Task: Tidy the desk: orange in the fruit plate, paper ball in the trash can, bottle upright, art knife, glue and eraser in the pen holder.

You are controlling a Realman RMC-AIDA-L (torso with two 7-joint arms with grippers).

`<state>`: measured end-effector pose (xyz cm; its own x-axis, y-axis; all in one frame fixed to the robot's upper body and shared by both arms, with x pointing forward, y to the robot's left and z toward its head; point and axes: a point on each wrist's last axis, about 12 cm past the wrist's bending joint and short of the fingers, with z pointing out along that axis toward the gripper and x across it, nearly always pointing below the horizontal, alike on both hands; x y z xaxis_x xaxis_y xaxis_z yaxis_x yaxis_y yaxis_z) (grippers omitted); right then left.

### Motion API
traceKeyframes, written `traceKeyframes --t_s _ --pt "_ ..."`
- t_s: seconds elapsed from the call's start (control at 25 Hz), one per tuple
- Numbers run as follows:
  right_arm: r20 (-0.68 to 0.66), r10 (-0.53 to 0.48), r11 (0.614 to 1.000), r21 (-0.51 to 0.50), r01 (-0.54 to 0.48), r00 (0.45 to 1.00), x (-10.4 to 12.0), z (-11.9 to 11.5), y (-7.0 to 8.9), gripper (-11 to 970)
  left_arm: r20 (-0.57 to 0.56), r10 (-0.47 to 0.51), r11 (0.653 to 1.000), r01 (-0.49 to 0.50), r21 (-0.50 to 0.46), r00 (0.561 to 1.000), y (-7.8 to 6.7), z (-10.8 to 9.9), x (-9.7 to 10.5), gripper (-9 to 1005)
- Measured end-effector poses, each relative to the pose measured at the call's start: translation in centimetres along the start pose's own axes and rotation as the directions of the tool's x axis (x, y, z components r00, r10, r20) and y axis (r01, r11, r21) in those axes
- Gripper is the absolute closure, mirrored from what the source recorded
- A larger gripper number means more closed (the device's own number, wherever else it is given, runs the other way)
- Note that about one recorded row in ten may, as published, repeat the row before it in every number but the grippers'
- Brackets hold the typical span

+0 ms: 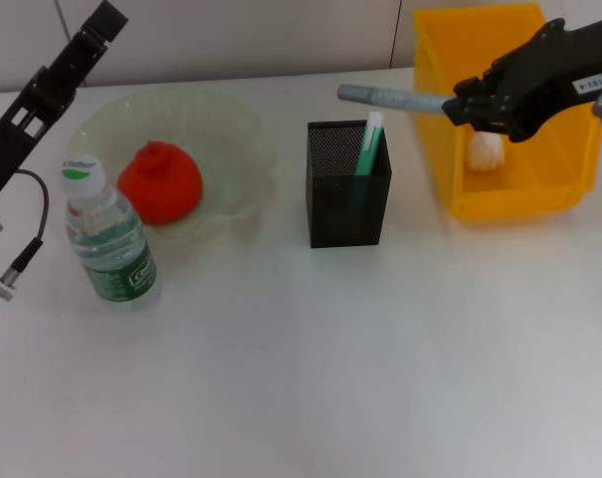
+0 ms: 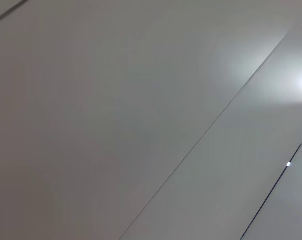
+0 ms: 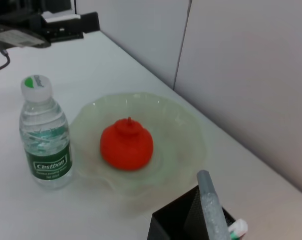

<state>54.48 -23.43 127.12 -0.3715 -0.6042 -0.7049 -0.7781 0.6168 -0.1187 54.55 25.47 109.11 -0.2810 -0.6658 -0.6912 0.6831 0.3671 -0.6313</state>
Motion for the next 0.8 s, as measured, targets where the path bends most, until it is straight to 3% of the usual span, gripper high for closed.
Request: traceKeyframes --t_s 0.44,0.8 --pt "-0.026 0.055 0.998 -0.006 -0.055 0.998 0.7 2.6 -1.6 810 0.002 0.0 1.0 0.0 0.004 1.0 0.0 -0.1 -0.1 182" --pt "-0.044 0.069 0.997 -0.044 -0.071 0.997 0.7 4.3 -1.9 810 0.009 0.001 1.0 -0.001 0.011 1.0 -0.1 -0.1 -0.2 182"
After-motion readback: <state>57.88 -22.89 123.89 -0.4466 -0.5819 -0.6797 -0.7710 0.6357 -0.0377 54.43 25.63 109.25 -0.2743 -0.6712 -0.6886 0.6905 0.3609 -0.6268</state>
